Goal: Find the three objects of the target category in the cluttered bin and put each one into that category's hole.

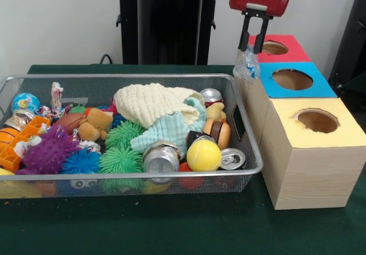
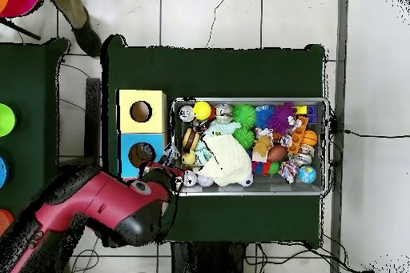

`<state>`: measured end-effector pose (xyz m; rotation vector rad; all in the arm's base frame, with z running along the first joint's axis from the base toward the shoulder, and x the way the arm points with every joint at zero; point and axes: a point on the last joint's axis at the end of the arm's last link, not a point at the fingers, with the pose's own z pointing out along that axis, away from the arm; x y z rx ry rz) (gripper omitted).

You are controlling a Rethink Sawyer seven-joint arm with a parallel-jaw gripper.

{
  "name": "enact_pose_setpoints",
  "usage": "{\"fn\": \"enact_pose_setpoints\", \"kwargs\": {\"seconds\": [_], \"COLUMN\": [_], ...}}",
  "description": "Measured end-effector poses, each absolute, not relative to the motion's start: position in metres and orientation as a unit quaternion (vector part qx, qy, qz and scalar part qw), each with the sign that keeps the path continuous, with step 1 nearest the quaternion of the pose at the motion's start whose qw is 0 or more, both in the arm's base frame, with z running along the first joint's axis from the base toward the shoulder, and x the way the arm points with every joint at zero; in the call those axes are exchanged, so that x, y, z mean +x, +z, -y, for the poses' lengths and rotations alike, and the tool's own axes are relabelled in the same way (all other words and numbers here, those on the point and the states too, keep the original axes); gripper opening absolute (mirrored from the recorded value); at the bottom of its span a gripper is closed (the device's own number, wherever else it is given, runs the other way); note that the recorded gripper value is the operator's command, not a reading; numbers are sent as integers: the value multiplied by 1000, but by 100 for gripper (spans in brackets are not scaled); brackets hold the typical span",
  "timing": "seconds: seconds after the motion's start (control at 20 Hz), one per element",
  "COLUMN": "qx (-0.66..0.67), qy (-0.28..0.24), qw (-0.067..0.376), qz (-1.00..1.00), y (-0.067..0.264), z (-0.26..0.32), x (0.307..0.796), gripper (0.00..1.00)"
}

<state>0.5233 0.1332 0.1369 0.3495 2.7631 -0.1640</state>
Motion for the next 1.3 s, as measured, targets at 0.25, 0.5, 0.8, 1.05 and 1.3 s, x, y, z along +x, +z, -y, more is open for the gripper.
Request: {"fn": "enact_pose_setpoints", "kwargs": {"seconds": [0.25, 0.5, 0.8, 1.05, 1.3], "qx": [129, 134, 131, 126, 115], "qy": [-37, -6, 0, 1, 2], "qw": [108, 53, 45, 41, 40], "qz": [-985, -990, -990, -991, -993], "y": [154, 180, 195, 201, 199], "z": [-127, -124, -123, -125, -133], "x": [509, 498, 497, 496, 498], "gripper": [0, 0, 0, 0, 0]}}
